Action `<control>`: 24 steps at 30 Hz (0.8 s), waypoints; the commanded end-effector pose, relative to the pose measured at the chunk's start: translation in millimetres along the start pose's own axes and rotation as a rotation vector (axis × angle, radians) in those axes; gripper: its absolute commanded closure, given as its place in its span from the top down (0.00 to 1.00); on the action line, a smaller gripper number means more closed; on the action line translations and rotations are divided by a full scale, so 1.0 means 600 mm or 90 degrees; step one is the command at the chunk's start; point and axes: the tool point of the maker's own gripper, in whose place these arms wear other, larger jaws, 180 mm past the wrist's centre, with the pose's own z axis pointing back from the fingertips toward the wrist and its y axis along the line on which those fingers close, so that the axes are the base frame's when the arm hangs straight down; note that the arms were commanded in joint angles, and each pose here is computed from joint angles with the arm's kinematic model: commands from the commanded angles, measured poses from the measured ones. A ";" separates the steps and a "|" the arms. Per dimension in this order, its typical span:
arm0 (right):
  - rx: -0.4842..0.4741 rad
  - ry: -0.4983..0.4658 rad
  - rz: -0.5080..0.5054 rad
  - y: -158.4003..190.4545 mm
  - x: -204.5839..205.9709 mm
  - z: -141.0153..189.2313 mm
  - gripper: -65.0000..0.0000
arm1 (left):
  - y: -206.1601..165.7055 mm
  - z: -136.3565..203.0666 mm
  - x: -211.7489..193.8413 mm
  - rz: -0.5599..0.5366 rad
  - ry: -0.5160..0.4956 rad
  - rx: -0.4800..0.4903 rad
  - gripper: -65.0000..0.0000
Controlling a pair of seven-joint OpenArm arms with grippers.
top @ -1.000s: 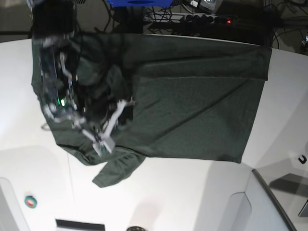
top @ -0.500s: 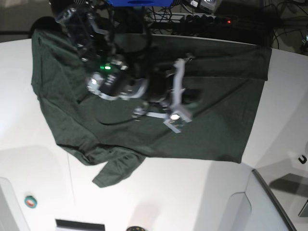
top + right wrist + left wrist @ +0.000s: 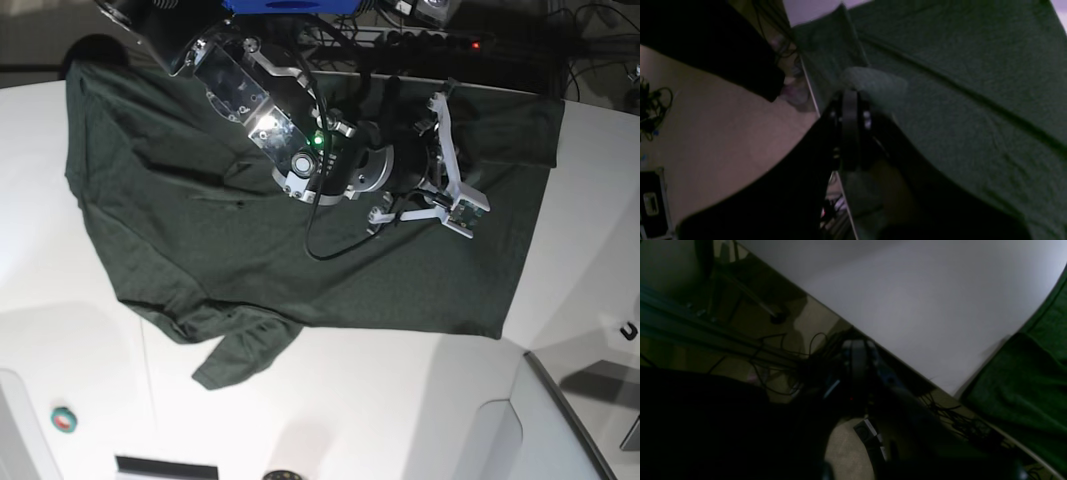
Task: Layout the t-shirt on the table in an organized manner, then fold the t-shirt properly
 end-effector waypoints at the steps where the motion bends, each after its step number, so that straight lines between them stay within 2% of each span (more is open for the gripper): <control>1: 0.007 -0.039 0.006 0.004 0.034 0.001 0.01 | 0.012 0.006 0.031 -0.012 -0.032 0.009 0.00; 4: 0.004 -0.028 -0.002 -0.005 0.024 -0.006 0.01 | 0.010 0.005 0.032 -0.011 -0.033 0.008 0.00; 11: -0.017 -0.058 -0.012 -0.032 0.042 0.004 0.01 | 0.010 0.005 0.031 -0.012 -0.032 0.008 0.00; 13: -0.019 -0.056 -0.013 -0.033 0.042 0.004 0.04 | 0.010 0.005 0.031 -0.012 -0.032 0.008 0.00; 14: -0.020 -0.057 -0.010 -0.035 0.044 0.005 0.09 | 0.010 0.005 0.031 -0.012 -0.032 0.008 0.00; 18: -0.021 -0.007 -0.003 -0.034 0.026 0.008 0.47 | 0.007 0.003 0.033 -0.011 -0.035 0.005 0.00; 19: -0.024 -0.014 0.000 -0.035 0.032 0.014 0.49 | 0.004 0.001 0.033 -0.011 -0.034 0.003 0.00; 21: -0.036 -0.030 0.006 -0.041 0.042 0.030 0.44 | 0.001 0.000 0.034 -0.012 -0.034 0.001 0.00; 24: -0.096 -0.043 -0.024 -0.097 0.023 0.074 0.35 | -0.003 -0.001 0.042 -0.010 -0.043 -0.002 0.00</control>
